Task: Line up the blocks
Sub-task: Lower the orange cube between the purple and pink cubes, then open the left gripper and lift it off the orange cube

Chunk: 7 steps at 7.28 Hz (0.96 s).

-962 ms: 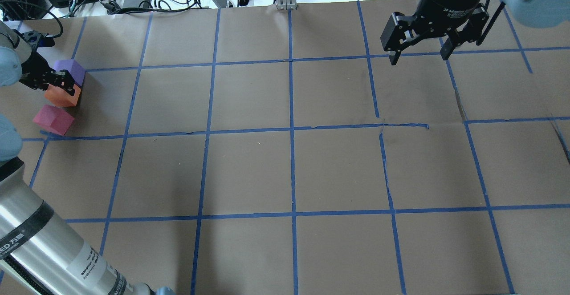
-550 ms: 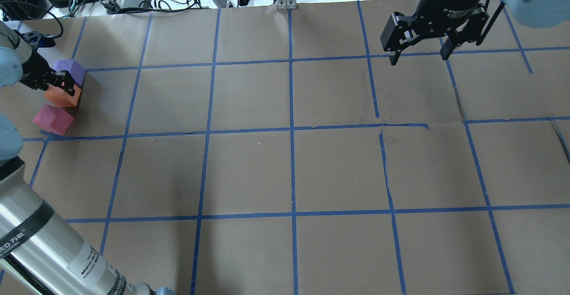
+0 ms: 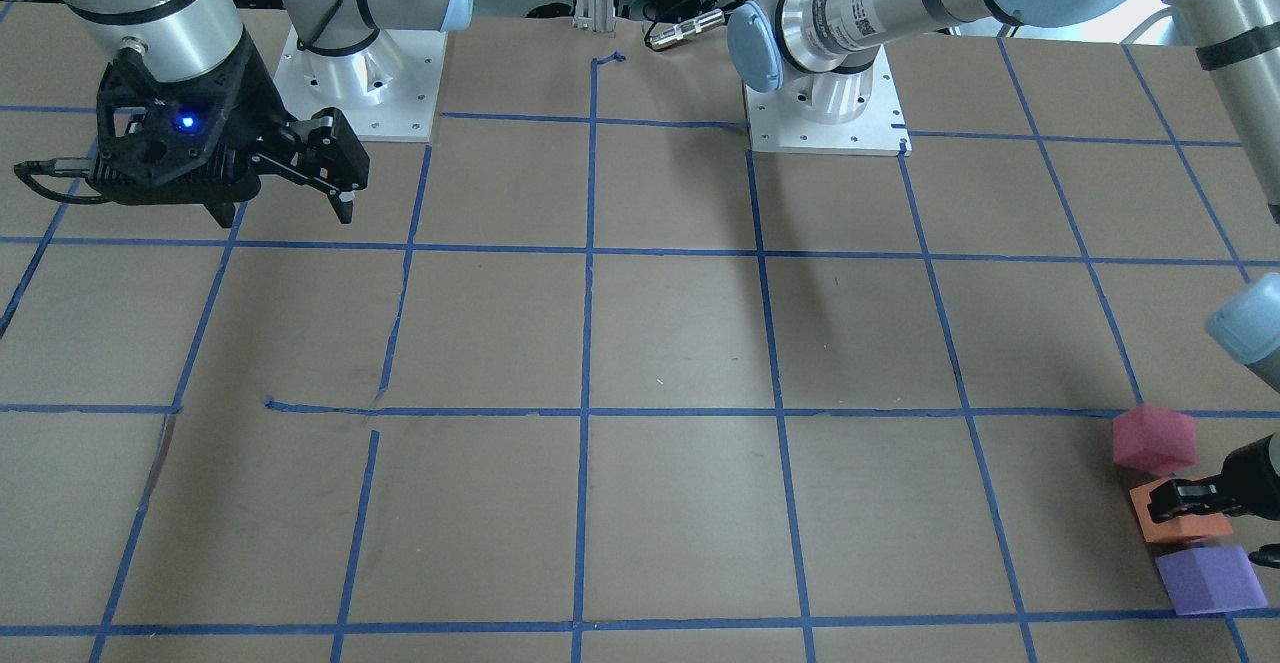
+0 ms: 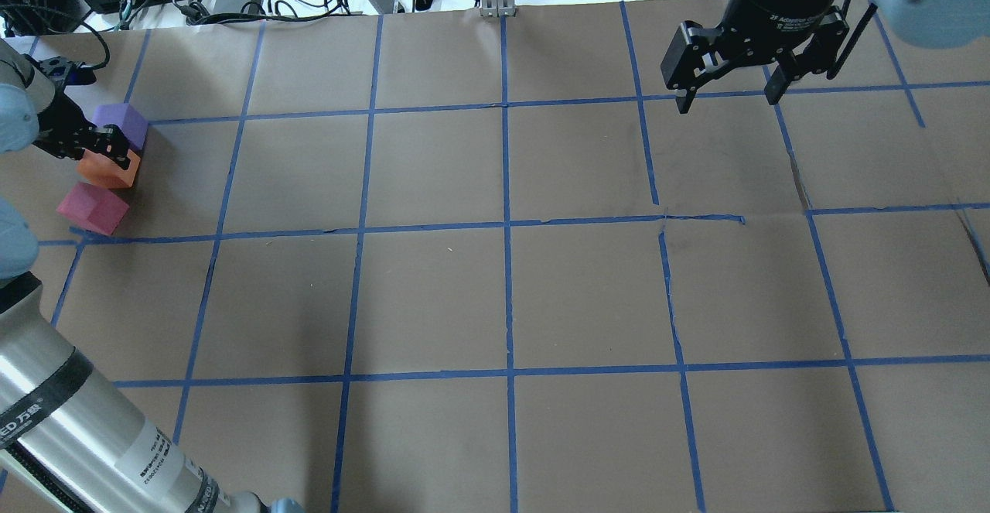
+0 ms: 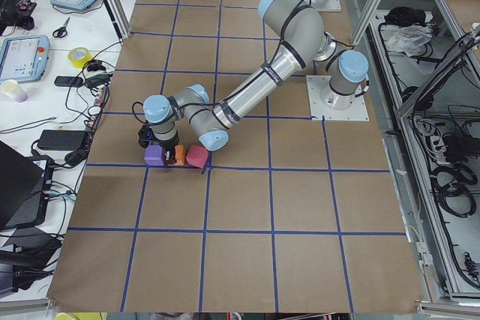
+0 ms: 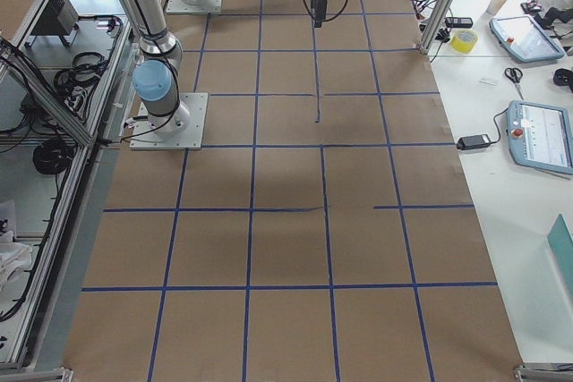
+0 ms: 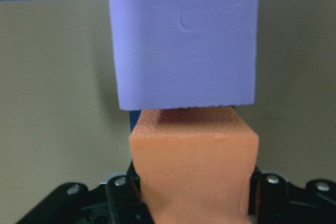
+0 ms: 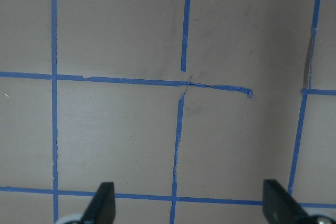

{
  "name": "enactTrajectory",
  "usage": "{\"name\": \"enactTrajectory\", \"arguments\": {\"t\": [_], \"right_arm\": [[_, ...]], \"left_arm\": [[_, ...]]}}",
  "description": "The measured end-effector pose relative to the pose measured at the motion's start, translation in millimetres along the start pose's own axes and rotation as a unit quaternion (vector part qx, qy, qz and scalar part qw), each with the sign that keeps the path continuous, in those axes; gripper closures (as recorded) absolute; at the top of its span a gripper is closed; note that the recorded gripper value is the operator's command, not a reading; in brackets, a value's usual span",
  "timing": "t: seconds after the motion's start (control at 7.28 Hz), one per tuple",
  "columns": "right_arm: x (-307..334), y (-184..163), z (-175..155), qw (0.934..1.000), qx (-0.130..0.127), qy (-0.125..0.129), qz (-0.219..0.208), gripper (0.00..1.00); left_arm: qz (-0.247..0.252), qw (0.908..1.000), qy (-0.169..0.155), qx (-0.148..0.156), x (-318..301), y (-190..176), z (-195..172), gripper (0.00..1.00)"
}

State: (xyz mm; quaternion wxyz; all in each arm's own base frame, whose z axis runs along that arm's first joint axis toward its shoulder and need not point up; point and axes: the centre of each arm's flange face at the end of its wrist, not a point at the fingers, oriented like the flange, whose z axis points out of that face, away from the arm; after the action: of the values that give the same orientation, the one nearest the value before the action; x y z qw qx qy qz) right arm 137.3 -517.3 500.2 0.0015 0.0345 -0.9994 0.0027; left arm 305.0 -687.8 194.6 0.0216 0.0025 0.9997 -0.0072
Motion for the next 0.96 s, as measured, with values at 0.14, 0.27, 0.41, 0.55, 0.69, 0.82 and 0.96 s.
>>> {"name": "enactTrajectory", "arguments": {"t": [0.14,0.27,0.41,0.55,0.69,0.82,0.96], "right_arm": [[0,0,0,1.0,0.0,0.0,0.0,0.0],[0,0,-1,1.0,0.0,0.0,0.0,0.0],[0,0,-1,1.0,0.0,0.0,0.0,0.0],[0,1,-1,1.0,0.0,0.001,0.0,0.0],[0,1,0,1.0,0.0,0.001,0.0,0.0],[0,1,0,1.0,-0.001,0.002,0.0,0.0],[0,1,0,1.0,-0.001,0.002,-0.001,0.0]], "left_arm": [[0.003,1.0,0.0,0.0,-1,0,1,1.0],[0.005,1.0,0.0,0.0,-2,0,2,1.0],[0.006,1.0,0.0,-0.001,-2,1,3,0.25],[0.007,1.0,-0.001,-0.002,-2,2,5,0.0],[0.007,1.0,-0.002,-0.001,-1,2,7,0.0],[0.006,1.0,-0.005,0.002,-1,2,3,0.0],[0.004,0.9999,-0.009,0.007,-1,3,-6,0.0]]}}
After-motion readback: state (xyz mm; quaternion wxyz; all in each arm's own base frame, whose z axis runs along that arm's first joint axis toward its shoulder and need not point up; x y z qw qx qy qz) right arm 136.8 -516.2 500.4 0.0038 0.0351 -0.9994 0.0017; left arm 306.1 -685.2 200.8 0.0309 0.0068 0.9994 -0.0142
